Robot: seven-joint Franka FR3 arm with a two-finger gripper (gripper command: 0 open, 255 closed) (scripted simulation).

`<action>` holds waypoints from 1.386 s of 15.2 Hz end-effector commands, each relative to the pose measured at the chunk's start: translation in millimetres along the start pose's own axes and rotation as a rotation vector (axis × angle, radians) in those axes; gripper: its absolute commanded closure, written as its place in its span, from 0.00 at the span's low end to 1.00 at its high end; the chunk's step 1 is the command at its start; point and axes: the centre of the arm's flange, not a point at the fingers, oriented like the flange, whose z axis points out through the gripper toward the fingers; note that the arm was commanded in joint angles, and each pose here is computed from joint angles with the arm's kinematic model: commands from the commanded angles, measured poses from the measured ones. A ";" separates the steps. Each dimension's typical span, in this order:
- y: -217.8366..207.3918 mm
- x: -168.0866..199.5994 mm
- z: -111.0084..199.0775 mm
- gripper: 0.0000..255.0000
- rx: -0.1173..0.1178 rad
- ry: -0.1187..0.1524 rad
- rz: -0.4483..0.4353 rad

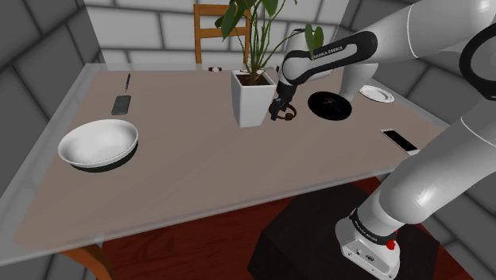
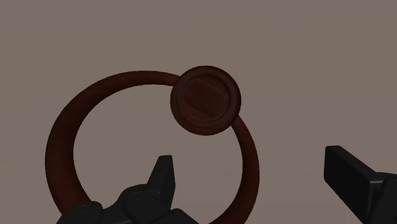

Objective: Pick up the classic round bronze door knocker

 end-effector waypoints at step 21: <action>-0.9 0.6 -33.3 1.00 0.000 0.001 0.000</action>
